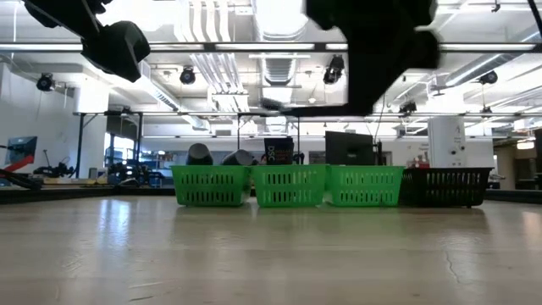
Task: Pick & Place Travel size toiletries
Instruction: Put the razor into the right green bin
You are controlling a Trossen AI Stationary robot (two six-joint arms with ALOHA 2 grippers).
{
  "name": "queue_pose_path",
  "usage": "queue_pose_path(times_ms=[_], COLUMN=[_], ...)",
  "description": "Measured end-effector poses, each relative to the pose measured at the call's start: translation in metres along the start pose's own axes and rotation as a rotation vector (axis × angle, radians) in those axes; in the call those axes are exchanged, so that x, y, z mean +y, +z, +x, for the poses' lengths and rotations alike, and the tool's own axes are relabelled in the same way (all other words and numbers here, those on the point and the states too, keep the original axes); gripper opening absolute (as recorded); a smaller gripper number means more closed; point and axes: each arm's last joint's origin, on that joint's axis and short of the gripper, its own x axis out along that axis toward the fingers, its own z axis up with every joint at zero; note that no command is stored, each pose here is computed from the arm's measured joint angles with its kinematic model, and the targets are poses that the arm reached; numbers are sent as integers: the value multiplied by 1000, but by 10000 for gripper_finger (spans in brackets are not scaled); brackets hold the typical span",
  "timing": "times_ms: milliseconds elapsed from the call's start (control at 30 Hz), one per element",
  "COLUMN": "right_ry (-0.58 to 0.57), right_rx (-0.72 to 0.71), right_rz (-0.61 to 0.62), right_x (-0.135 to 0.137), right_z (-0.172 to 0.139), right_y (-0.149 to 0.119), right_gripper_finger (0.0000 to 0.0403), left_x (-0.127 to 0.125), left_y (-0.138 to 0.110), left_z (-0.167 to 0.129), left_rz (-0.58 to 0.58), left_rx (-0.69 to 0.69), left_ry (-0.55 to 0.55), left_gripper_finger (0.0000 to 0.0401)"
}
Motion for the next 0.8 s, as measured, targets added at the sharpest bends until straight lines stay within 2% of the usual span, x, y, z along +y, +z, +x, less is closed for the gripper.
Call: queue_pose_path(times_ms=[167, 267, 367, 567, 667, 800], right_ry=[-133, -131, -115, -70, -71, -72], right_rx=[-20, -46, -53, -63, -28, 10], right_rz=[444, 592, 707, 856, 890, 864], right_x=[-55, -90, -124, -171, -181, -182], right_z=[-26, -28, -18, 8, 13, 15], right_y=[16, 27, 39, 59, 63, 64], right_gripper_finger=[24, 24, 24, 25, 40, 76], left_x=[0, 0, 0, 1, 1, 1], left_y=[1, 1, 1, 2, 2, 2], left_z=[-1, -2, -3, -4, -5, -5], left_rz=[1, 2, 5, 4, 3, 3], left_rx=[-9, -12, -19, -26, -27, -28], left_ry=[-1, -1, 6, 10, 10, 11], left_gripper_finger=[290, 290, 290, 290, 290, 290])
